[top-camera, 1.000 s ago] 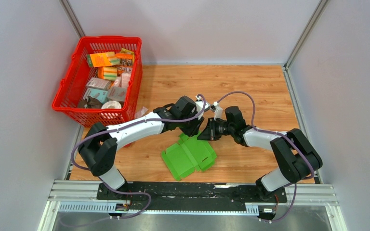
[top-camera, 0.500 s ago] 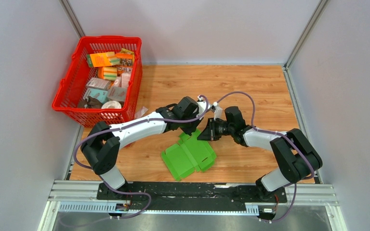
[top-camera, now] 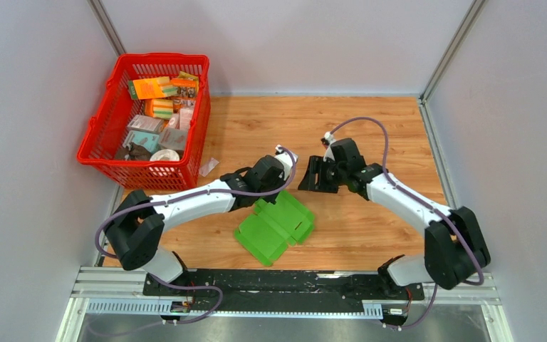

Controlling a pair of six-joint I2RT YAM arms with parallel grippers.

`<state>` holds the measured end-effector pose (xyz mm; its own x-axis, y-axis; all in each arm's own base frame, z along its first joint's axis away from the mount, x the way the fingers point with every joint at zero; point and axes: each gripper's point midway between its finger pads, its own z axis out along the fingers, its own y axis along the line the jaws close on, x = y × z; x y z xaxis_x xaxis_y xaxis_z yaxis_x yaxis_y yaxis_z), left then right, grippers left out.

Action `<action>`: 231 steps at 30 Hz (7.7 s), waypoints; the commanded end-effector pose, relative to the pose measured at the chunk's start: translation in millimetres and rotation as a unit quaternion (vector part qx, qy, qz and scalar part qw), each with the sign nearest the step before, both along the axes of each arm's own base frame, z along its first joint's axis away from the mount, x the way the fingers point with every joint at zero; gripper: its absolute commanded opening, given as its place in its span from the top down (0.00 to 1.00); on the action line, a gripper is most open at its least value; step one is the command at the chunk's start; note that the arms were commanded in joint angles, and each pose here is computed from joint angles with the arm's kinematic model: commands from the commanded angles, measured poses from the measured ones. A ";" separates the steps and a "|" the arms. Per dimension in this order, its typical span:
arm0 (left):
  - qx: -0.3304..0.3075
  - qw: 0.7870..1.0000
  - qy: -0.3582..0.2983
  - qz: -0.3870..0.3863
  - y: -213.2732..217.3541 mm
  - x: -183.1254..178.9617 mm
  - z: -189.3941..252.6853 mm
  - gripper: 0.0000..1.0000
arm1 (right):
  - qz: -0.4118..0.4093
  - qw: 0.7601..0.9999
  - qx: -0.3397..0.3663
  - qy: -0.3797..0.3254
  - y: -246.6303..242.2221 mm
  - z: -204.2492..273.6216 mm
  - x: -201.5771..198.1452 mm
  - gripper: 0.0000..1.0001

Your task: Fold the paper box

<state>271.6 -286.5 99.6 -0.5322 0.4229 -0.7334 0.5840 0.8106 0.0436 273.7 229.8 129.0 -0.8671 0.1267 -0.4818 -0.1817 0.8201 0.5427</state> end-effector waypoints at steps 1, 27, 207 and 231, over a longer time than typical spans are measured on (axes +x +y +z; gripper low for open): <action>-0.090 0.989 -0.051 0.106 4.9 18.2 28.8 1.00 | -0.136 0.990 0.005 0.021 -15.9 35.3 -15.5 0.39; -0.223 0.936 -0.161 0.219 49.7 20.9 63.5 1.00 | -0.439 0.836 0.200 0.260 75.9 39.3 -0.3 0.55; -0.061 0.976 -0.104 0.182 34.0 11.3 -18.8 0.71 | -0.142 0.909 0.367 0.136 71.7 -55.8 25.9 1.00; 0.035 0.931 -0.133 0.337 50.8 28.6 -33.5 1.00 | -0.283 0.890 0.305 0.186 68.7 -61.6 0.5 1.00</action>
<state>300.6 -245.8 66.4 -0.4970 0.1044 -0.8614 -0.0651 0.9855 0.1570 296.0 300.5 96.1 -0.6856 0.7152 0.1359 0.3498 0.1600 0.9231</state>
